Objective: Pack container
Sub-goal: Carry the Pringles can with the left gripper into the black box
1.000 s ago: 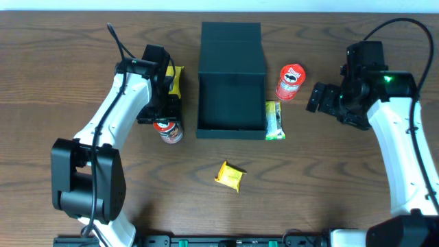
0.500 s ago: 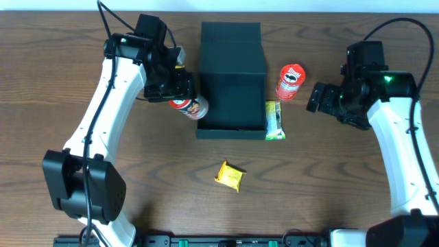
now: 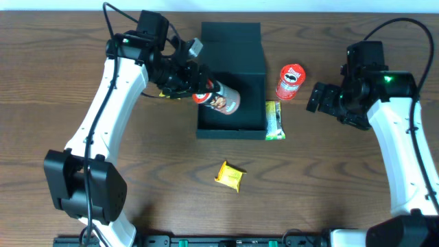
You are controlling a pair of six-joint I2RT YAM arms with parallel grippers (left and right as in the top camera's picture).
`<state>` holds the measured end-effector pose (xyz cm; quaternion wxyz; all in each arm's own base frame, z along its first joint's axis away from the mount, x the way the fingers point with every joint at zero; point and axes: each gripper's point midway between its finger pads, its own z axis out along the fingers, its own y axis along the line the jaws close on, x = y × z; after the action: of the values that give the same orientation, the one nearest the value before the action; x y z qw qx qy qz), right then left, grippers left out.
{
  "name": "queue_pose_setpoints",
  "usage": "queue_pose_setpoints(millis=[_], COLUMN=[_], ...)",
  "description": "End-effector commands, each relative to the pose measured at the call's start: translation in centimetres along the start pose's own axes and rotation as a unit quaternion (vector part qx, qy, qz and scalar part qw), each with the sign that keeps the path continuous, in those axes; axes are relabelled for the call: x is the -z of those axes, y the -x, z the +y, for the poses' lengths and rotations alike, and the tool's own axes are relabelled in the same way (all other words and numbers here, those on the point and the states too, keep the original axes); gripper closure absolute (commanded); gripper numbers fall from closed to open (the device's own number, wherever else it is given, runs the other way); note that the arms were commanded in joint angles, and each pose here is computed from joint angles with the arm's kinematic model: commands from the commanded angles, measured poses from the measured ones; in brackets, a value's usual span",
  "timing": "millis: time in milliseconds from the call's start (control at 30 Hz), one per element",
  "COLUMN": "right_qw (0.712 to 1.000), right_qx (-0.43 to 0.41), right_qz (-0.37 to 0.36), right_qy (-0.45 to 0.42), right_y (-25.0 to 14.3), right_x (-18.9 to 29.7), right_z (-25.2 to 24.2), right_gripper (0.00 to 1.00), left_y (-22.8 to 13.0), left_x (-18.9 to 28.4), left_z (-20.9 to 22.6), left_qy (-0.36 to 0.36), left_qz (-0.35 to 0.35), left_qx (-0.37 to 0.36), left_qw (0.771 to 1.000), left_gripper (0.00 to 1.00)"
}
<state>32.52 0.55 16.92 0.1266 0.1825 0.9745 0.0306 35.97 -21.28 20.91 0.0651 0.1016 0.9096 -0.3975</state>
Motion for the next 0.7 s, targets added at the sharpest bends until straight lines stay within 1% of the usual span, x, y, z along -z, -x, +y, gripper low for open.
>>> queue_pose_setpoints(millis=[0, 67, 200, 333, 433, 500, 600, 667], right_qw=[1.000, 1.000, 1.000, 1.000, 1.000, 1.000, 1.000, 1.000], right_qx=[-0.005, -0.005, -0.005, -0.005, -0.005, -0.005, -0.005, -0.005], right_qz=[-0.004, -0.004, -0.002, -0.002, -0.003, -0.003, -0.003, -0.003], right_qy=[0.001, 0.001, 0.000, 0.000, 0.000, 0.000, 0.000, 0.000], right_y=[0.1, 0.1, 0.0, 0.0, 0.0, 0.0, 0.0, 0.1], right_x=[0.2, 0.2, 0.2, 0.2, 0.2, 0.2, 0.2, 0.2], right_z=[0.1, 0.1, 0.1, 0.1, 0.1, 0.1, 0.1, 0.1], right_gripper=[0.01, 0.01, 0.01, 0.01, 0.01, 0.01, 0.01, 0.01], left_y=[0.0, 0.1, 0.7, 0.8, 1.1, 1.3, 1.1, 0.9], left_x=[-0.8, -1.5, -3.3, -5.2, -6.3, -6.9, -7.6, -8.1], left_z=[-2.3, -2.3, -0.8, 1.2, 2.1, 2.3, 2.6, 3.2], left_qy=[-0.053, -0.059, -0.063, -0.065, -0.073, -0.080, -0.084, -0.075], left_qz=[0.004, 0.001, -0.014, -0.027, -0.041, -0.050, -0.054, -0.057], left_qx=[-0.030, -0.027, 0.008, 0.072, 0.104, 0.113, 0.117, 0.126], left_qw=[0.998, 0.998, 0.998, 0.995, 0.991, 0.989, 0.988, 0.988], left_gripper=[0.27, 0.27, 0.27, 0.27, 0.26, 0.24, 0.24, 0.24])
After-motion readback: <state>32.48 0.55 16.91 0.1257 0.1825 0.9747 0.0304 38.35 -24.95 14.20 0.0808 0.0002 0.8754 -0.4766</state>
